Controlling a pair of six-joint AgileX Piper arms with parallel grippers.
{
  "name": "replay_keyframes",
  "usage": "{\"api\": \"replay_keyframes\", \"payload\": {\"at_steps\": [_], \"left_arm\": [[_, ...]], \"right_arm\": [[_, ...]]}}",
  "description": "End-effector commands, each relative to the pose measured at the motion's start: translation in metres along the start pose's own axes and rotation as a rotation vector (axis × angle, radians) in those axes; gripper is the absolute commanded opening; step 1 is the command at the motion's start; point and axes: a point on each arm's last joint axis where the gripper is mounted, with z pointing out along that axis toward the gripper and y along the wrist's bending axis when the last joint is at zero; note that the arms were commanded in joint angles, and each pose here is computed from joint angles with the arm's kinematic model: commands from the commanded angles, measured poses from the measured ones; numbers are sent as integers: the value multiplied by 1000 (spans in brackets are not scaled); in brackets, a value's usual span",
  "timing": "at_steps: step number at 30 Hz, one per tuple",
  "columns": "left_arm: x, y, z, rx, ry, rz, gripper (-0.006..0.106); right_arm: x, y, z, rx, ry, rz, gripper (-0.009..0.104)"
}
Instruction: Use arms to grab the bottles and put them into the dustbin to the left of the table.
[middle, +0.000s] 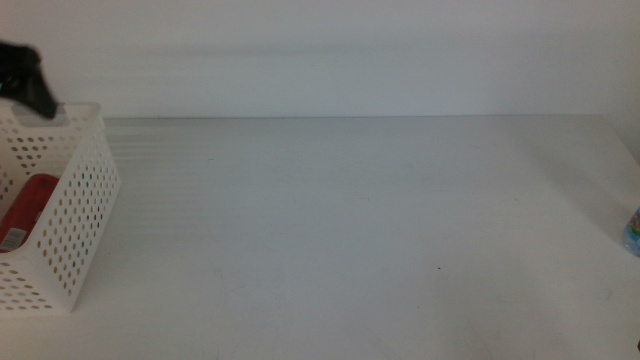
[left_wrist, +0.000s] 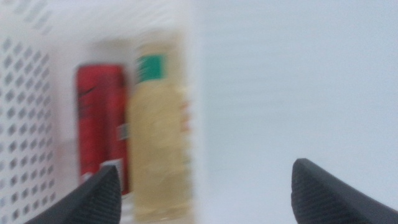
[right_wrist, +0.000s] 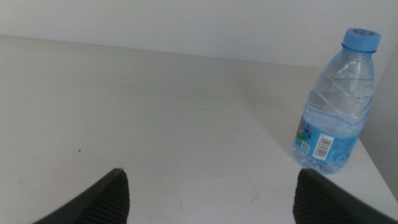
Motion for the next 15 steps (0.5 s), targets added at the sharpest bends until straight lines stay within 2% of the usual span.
{"api": "replay_keyframes", "payload": {"at_steps": [1, 8, 15], "left_arm": [[1, -29, -43, 45, -157, 72, 90], [44, -95, -75, 109, -449, 234, 90], [119, -126, -82, 210, -603, 336, 90]], "right_arm": [[-10, 0, -3, 7, -108, -18, 77], [-10, 0, -3, 7, -108, -18, 77], [-10, 0, -3, 7, -108, -18, 77]]}}
